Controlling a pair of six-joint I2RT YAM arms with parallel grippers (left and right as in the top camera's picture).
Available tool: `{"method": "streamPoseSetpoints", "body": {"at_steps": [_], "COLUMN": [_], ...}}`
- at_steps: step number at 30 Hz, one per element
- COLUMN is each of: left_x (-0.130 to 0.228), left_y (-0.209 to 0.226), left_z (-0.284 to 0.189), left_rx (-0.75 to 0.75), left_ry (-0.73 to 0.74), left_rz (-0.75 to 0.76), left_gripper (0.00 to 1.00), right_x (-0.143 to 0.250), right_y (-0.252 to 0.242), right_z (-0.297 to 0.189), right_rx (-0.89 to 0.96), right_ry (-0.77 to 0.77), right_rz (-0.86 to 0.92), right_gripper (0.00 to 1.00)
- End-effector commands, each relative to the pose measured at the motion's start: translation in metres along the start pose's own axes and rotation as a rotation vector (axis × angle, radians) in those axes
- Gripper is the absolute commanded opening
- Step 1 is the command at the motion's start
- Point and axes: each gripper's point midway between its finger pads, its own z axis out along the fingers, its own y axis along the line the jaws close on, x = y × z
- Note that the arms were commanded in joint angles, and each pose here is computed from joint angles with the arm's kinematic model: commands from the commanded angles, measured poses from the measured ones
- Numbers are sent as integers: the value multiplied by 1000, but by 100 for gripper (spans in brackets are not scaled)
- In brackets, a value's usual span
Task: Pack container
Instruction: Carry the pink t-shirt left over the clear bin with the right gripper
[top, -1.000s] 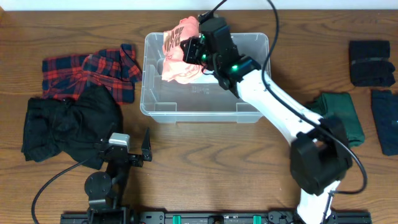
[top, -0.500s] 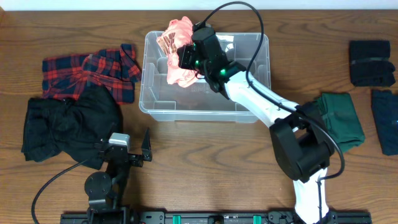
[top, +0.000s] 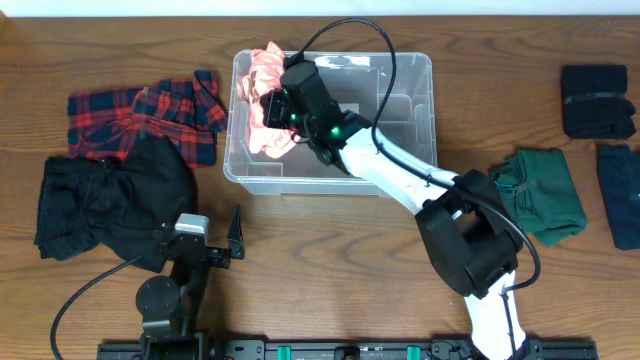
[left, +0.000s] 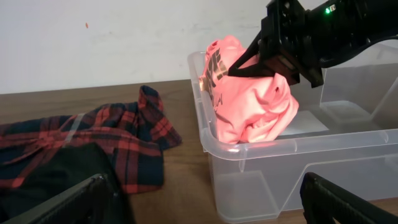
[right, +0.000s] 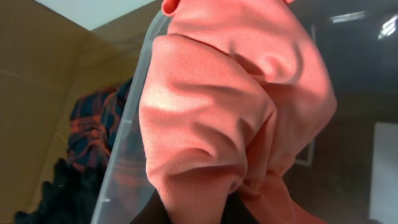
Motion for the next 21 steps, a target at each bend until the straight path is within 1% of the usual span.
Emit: {"method": "streamPoseSetpoints", "body": {"at_steps": [1, 8, 9, 10, 11, 12, 14, 15, 17, 21], "left_x": [17, 17, 17, 17, 17, 17, 17, 17, 17, 17], "left_y": [0, 0, 0, 0, 0, 0, 0, 0, 0, 0], "left_z": [1, 1, 1, 1, 1, 1, 1, 1, 1, 1], "left_rx": [0, 0, 0, 0, 0, 0, 0, 0, 0, 0], "left_ry": [49, 49, 49, 49, 49, 49, 49, 49, 49, 49], "left_rz": [-21, -21, -20, -21, -20, -21, -20, -20, -21, -21], "left_gripper": [98, 98, 98, 98, 98, 98, 98, 98, 98, 98], "right_x": [-1, -3, -4, -5, -6, -6, -6, -7, -8, -15], "right_y": [7, 2, -2, -5, -8, -8, -8, -10, -13, -21], "right_z": [2, 2, 2, 1, 1, 1, 1, 1, 1, -2], "right_rx": [-26, 3, 19, 34, 46, 49, 51, 54, 61, 77], "right_ry": [7, -12, -20, -27, -35, -37, -35, -33, -31, -33], "right_rz": [125, 151, 152, 152, 143, 119, 54, 34, 12, -65], "right_gripper": [1, 1, 6, 20, 36, 57, 79, 87, 95, 98]}}
